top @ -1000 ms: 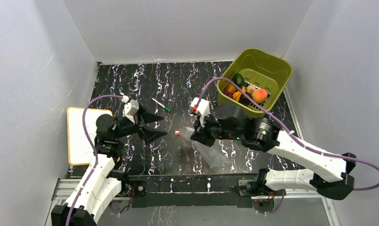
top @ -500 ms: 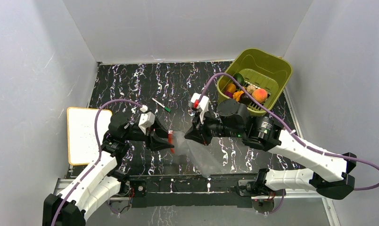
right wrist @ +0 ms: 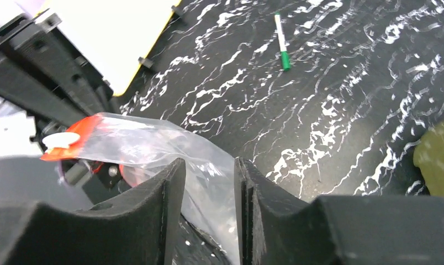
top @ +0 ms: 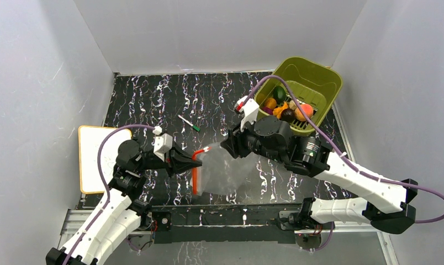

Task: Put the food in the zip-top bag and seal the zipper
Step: Open the zipper of the food storage bag at the center of the board.

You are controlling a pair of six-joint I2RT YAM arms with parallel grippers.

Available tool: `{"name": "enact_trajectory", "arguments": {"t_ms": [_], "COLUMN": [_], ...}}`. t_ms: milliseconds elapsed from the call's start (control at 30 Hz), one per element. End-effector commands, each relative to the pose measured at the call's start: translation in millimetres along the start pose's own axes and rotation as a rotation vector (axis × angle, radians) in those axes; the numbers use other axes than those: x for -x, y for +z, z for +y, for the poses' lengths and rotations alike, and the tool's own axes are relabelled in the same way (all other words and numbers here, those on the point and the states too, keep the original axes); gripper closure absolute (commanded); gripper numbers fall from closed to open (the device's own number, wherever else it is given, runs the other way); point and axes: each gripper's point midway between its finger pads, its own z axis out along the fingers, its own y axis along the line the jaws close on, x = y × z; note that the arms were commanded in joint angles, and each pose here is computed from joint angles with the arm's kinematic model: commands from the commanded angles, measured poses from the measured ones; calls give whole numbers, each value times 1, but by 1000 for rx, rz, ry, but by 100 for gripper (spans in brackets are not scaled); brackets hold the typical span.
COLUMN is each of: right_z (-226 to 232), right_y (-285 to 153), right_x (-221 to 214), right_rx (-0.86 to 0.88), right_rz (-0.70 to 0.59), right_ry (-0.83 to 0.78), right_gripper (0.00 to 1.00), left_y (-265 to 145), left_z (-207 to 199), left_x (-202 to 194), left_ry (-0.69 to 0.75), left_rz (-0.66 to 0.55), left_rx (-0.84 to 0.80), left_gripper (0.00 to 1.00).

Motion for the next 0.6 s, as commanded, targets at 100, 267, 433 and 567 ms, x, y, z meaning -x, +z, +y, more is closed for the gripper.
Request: {"name": "enact_trajectory", "arguments": {"t_ms": [100, 267, 433, 567], "right_z": [-27, -24, -5, 14], "right_y": [-16, -17, 8, 24], "right_x": [41, 44, 28, 24], "right_rx": [-195, -175, -108, -29], "right_rz": [-194, -225, -124, -84], "right_ry": [268, 343, 350, 360], "right_gripper": [51, 46, 45, 45], "left_y": [-1, -7, -10, -9], "left_z": [23, 52, 71, 77], "left_x": [28, 29, 31, 31], "left_ry": [-142, -334, -502, -602], "left_rz": [-108, -142, -168, -173], "left_rx": [195, 391, 510, 541], "left_gripper": [100, 100, 100, 100]}}
